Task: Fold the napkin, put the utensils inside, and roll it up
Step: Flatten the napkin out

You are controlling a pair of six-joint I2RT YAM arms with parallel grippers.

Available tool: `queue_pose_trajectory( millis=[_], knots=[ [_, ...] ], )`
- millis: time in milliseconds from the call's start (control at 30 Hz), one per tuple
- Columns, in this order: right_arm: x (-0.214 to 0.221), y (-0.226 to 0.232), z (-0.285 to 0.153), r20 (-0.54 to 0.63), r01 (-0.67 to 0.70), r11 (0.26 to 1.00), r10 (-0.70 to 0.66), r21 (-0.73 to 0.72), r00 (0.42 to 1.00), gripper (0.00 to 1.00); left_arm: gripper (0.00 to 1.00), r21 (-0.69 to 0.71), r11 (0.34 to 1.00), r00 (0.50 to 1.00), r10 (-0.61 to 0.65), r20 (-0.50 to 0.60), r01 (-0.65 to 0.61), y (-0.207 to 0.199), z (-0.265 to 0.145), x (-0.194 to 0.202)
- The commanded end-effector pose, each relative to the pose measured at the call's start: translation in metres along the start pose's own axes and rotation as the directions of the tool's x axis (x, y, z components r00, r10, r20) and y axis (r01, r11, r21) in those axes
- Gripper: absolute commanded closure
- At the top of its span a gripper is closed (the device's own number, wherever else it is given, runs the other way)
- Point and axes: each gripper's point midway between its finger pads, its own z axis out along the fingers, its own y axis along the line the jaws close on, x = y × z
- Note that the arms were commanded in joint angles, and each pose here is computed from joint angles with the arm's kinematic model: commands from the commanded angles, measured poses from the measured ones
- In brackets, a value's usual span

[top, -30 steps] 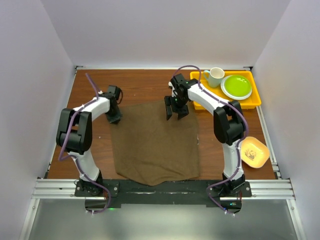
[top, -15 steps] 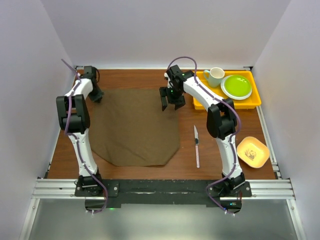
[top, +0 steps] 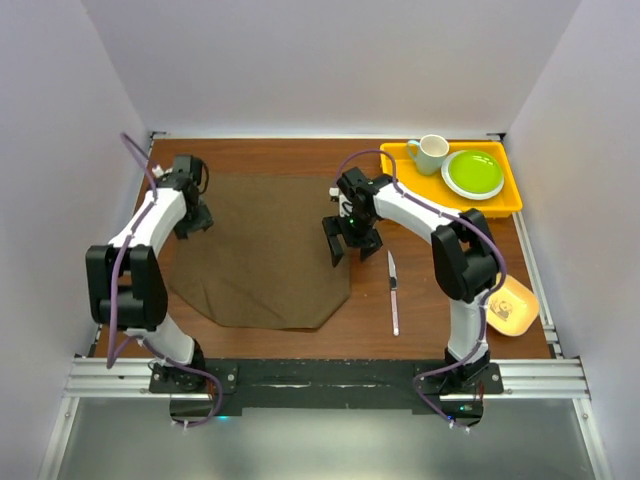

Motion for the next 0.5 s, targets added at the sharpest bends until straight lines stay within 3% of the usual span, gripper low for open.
queue_pose_trajectory(
  millis=[0,133,467],
  knots=[
    [0.0,0.039,-0.022,0.118,0.077,0.991,-0.064,-0.113,0.991,0.15,0.49,-0.245,0.961,0.973,-0.173,-0.154,0.132,0.058,-0.009,0.075],
    [0.006,0.056,-0.024,0.134,0.077,0.981,-0.053,-0.176,0.99,0.17,0.52,-0.182,0.95,0.933,-0.289,-0.214,0.252,0.054,-0.011,0.111],
    [0.011,0.057,-0.045,0.206,0.098,0.981,-0.062,-0.169,0.977,0.17,0.52,-0.268,0.926,0.904,-0.337,-0.263,0.267,0.075,-0.005,0.162]
  ],
)
